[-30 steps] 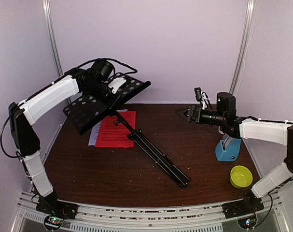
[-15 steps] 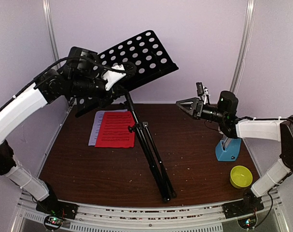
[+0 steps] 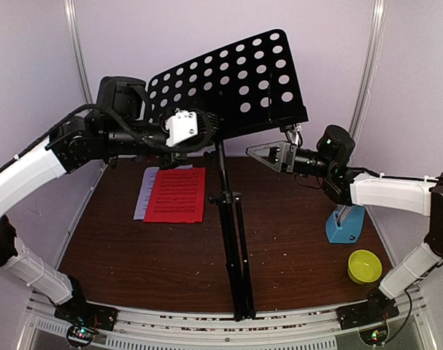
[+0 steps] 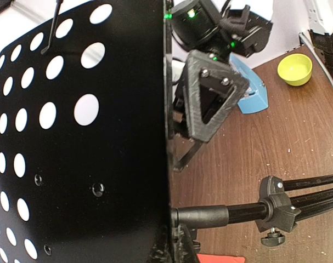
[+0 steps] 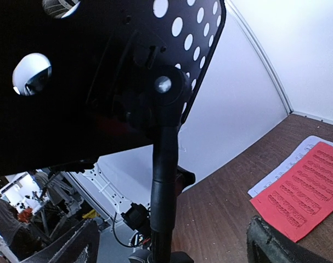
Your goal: Set up the instrument practice props
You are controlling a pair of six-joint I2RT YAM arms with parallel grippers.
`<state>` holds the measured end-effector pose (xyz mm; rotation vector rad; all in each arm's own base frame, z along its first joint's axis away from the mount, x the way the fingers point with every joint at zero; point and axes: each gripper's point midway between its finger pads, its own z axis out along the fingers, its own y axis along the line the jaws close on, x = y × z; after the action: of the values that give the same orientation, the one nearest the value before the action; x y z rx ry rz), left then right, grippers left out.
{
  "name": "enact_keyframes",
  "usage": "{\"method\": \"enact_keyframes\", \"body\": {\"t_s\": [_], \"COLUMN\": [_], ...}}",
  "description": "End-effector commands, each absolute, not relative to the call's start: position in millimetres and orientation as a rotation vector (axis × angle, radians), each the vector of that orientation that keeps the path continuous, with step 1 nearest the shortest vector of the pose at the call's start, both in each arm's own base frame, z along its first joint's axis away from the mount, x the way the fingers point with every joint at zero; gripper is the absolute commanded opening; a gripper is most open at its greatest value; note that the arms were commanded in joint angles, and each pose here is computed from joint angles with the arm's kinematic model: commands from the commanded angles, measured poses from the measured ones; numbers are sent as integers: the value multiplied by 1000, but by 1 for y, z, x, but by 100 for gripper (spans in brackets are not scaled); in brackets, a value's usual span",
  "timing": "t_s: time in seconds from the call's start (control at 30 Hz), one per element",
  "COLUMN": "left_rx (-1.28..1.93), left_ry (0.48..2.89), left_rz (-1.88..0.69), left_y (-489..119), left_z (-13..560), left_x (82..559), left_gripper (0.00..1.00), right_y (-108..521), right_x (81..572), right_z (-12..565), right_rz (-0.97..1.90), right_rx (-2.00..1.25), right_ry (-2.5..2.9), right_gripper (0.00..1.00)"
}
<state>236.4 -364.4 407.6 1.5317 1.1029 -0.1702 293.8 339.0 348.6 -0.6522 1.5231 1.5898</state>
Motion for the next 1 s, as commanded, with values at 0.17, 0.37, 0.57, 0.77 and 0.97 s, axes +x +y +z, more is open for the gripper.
{"method": "enact_keyframes", "body": {"t_s": [0.17, 0.37, 0.57, 0.77, 0.97], "left_rx": [1284, 1291, 1309, 1330, 1333], "left_ry": [647, 613, 593, 581, 569], "left_rz": [-27, -18, 14, 67, 92], "left_y": [-360, -364, -370, -375, -376], "left_z": [537, 539, 537, 531, 532], "left_x": [197, 190, 189, 192, 194], "left_gripper": [0, 0, 0, 0, 0], "right_y": [367, 378, 381, 385, 391], "right_x": [269, 269, 269, 268, 261], "right_z": [374, 364, 361, 361, 360], "right_rz": [1728, 1680, 1680, 1674, 1695], "right_rx": [-712, -721, -702, -703, -713], "right_ry": [1459, 1524, 1552, 1571, 1586], "right_gripper": [84, 75, 62, 49, 36]}}
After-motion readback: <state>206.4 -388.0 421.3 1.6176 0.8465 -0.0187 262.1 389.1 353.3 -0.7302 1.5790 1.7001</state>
